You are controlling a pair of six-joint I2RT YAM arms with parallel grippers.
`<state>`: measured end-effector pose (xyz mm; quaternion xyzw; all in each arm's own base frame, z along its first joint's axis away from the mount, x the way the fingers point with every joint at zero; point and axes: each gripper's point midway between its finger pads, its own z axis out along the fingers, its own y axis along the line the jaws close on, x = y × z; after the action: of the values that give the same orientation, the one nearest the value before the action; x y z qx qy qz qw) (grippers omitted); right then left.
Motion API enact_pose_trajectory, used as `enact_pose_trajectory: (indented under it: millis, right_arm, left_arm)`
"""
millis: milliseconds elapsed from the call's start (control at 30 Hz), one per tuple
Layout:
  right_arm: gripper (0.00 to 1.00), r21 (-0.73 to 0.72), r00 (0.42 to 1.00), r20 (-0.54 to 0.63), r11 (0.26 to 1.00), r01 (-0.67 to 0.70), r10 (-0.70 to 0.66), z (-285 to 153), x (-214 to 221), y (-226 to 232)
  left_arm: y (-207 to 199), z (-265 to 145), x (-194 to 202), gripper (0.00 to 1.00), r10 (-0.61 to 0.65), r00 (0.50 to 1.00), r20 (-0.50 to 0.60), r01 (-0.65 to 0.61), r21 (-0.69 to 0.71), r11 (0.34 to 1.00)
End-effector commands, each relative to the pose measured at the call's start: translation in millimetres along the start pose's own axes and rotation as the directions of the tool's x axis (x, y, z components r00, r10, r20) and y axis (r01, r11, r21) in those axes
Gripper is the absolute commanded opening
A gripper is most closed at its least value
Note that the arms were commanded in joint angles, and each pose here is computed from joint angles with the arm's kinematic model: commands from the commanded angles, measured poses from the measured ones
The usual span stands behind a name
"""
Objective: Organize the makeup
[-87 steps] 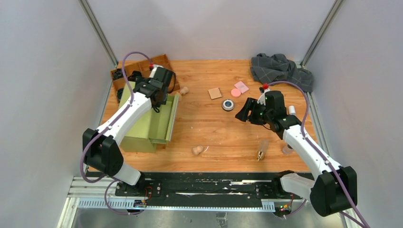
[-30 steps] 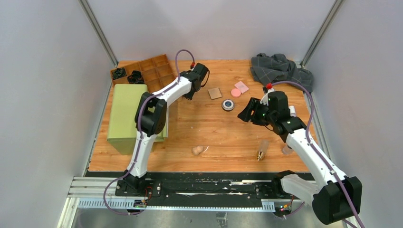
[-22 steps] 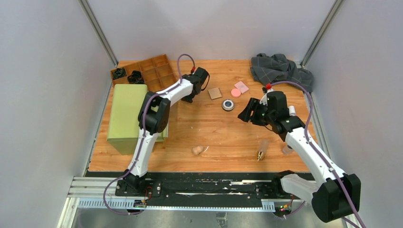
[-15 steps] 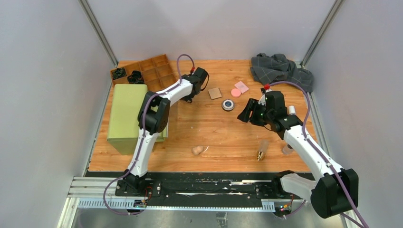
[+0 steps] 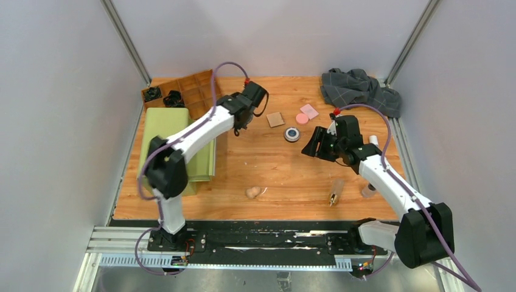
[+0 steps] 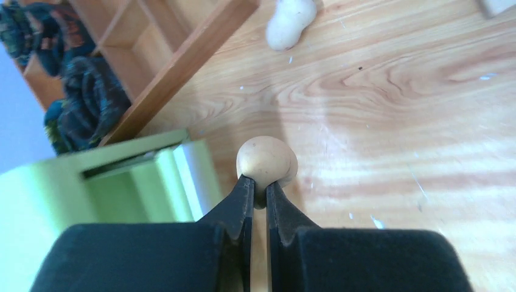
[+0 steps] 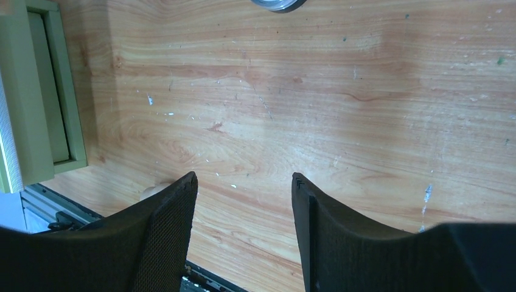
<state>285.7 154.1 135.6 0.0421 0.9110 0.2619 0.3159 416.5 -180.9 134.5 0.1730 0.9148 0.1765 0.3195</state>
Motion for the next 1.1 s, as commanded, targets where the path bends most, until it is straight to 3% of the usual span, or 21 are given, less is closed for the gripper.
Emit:
enact_pose_trajectory:
  millis: [0, 133, 333, 367, 433, 500, 533, 600, 800, 933, 1067]
  right_arm:
    - [0.58, -0.042, 0.999, 0.010, 0.999, 0.032, -0.031, 0.9, -6.0, 11.3]
    - [0.58, -0.044, 1.000, 0.012, 0.999, 0.015, -0.014, 3.3, -2.0, 9.6]
    - [0.57, -0.071, 1.000, -0.003, 0.997, -0.004, 0.004, 7.8, 3.6, 11.7]
    - [0.57, -0.067, 1.000, -0.003, 0.998, -0.006, 0.005, 6.9, 5.1, 10.5]
    - [0.57, -0.060, 1.000, -0.005, 0.998, -0.005, 0.005, 5.0, 8.0, 8.2]
    - [0.57, -0.056, 1.000, -0.004, 0.998, -0.003, 0.003, 2.4, 9.9, 7.2]
    - [0.57, -0.053, 1.000, -0.001, 0.999, -0.003, 0.003, 1.0, 10.8, 6.3]
    - [0.57, -0.040, 1.000, 0.012, 0.999, -0.003, 0.003, -2.0, 10.6, 3.9]
    - [0.57, -0.014, 0.995, 0.097, 1.000, 0.002, 0.000, -17.7, 2.0, 1.2]
    - [0.57, -0.012, 0.995, 0.103, 1.000, 0.012, -0.011, -23.7, -0.3, 3.2]
    - [0.57, -0.006, 0.995, 0.094, 1.000, 0.025, -0.024, -30.3, 0.4, 4.0]
  left_arm:
    - [50.7, -75.3, 1.3, 0.00, -0.140, 0.985, 0.100, 0.141, 0.001, 0.990]
    - [82.5, -92.7, 41.5, 0.02, -0.164, 0.984, 0.063, 0.168, -0.064, 0.984]
    - [100.3, -78.8, 90.8, 0.03, -0.236, 0.971, -0.022, 0.233, -0.102, 0.967]
    - [103.1, -77.6, 93.5, 0.07, -0.239, 0.971, -0.026, 0.235, -0.120, 0.965]
    - [108.6, -77.4, 95.3, 0.26, -0.250, 0.968, -0.019, 0.244, -0.154, 0.957]
    - [114.1, -81.1, 93.1, 0.75, -0.258, 0.966, -0.001, 0.254, -0.169, 0.952]
    - [115.5, -84.9, 88.3, 0.80, -0.264, 0.964, 0.014, 0.263, -0.161, 0.951]
    - [114.3, -95.4, 72.9, 0.82, -0.262, 0.964, 0.051, 0.266, -0.108, 0.958]
    - [82.1, -123.3, 11.3, 0.84, -0.075, 0.984, 0.162, 0.088, -0.076, 0.993]
    - [46.9, -104.5, -28.2, 0.88, -0.054, 0.985, 0.165, 0.053, 0.009, 0.999]
    - [21.3, -66.4, -60.8, 0.93, -0.007, 0.985, 0.175, 0.009, -0.013, 1.000]
